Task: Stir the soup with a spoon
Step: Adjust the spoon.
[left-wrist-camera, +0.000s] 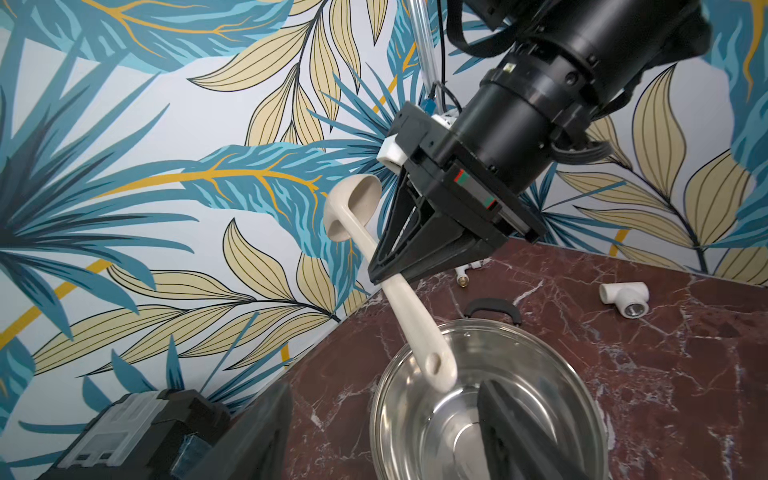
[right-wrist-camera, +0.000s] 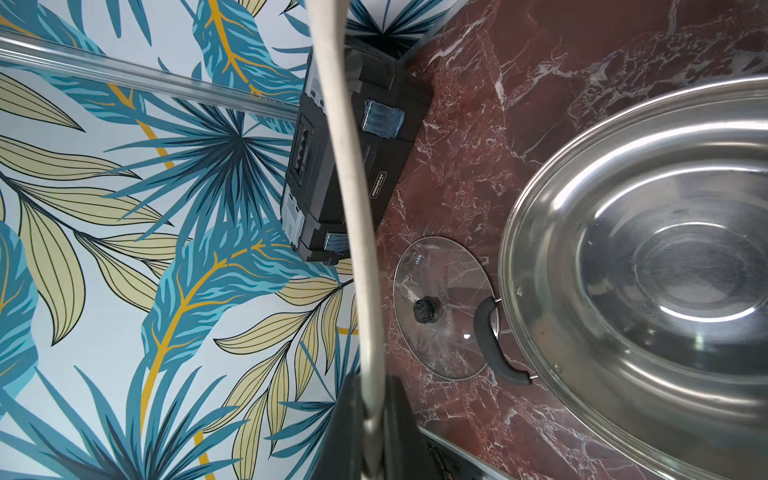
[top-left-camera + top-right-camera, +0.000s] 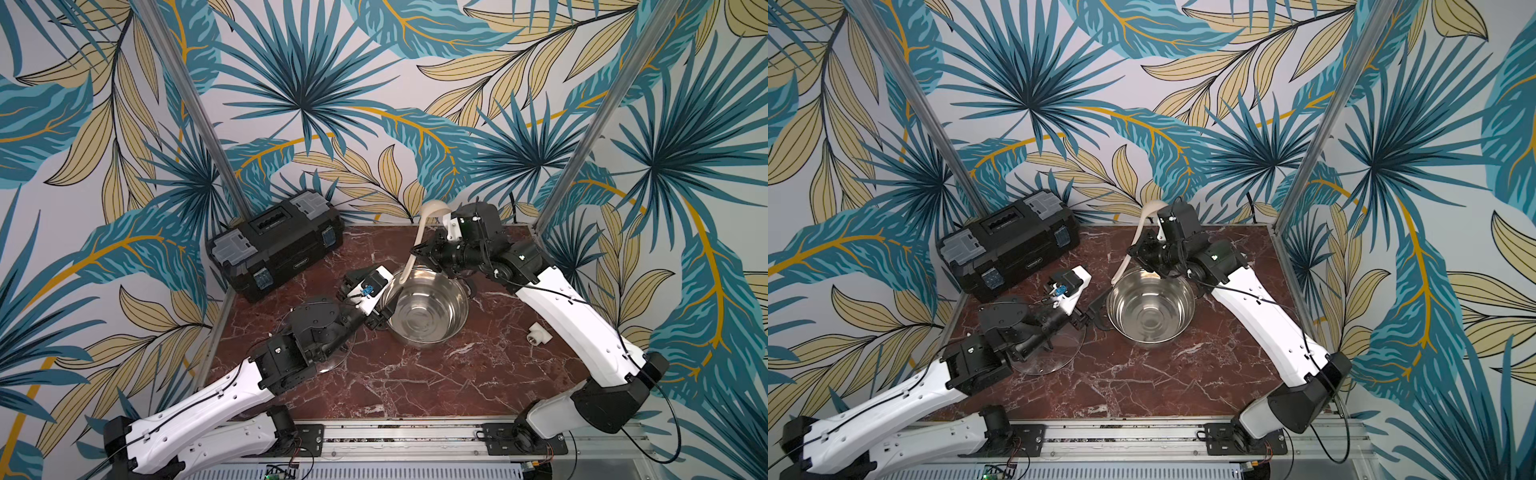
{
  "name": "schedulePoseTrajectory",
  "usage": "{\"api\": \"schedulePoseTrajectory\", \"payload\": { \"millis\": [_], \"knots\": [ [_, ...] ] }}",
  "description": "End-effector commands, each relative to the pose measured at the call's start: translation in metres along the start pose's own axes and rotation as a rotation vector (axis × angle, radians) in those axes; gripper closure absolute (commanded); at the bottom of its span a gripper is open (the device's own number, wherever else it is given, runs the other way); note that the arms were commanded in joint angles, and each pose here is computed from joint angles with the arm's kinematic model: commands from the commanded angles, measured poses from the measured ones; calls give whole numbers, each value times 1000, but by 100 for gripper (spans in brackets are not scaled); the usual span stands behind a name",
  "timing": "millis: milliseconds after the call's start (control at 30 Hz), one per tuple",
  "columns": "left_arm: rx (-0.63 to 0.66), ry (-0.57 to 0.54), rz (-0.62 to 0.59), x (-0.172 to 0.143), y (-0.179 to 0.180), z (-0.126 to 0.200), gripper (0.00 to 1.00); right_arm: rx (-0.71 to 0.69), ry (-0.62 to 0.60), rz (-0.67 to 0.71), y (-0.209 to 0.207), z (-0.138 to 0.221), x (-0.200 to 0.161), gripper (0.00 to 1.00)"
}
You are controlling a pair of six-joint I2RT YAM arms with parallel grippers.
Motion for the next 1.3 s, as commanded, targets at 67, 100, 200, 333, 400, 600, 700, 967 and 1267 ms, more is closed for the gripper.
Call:
{"api": "schedulePoseTrajectory", "payload": {
  "millis": [67, 100, 200, 333, 400, 600, 700, 967, 1267],
  "knots": [
    [29, 24, -69, -10, -9, -12, 31, 57, -12, -6, 13, 5, -2, 100],
    [33, 27, -70, -12, -9, -13, 31, 56, -9, -6, 13, 4, -4, 100],
    [57, 30, -74, -12, -9, -16, 36, 62, -4, -11, 15, 5, -7, 100],
    [84, 22, -83, -8, -10, -19, 43, 55, 1, -15, 16, 3, -13, 100],
    [96, 37, -98, -9, -10, -24, 47, 54, 6, -21, 16, 2, -15, 100],
    [115, 76, -128, -17, -14, -31, 50, 48, 10, -18, 19, 1, -21, 100],
    [126, 69, -115, -16, -13, -30, 53, 40, 17, -18, 17, -2, -25, 100],
    [143, 60, -107, -13, -11, -29, 62, 23, 18, -24, 13, -8, -27, 100],
    [148, 85, -102, -19, -13, -32, 74, 30, 35, -27, 13, -11, -31, 100]
  ]
}}
Point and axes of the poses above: each gripper's point midway between its finger pads, its own z axis back along the fingers, its own y axis along the line the jaws close on, x = y × z, the point moved 10 cm from there along z, back along the fingers, and after that the axes turned 7 degrees about z, right-handed, at the moved point
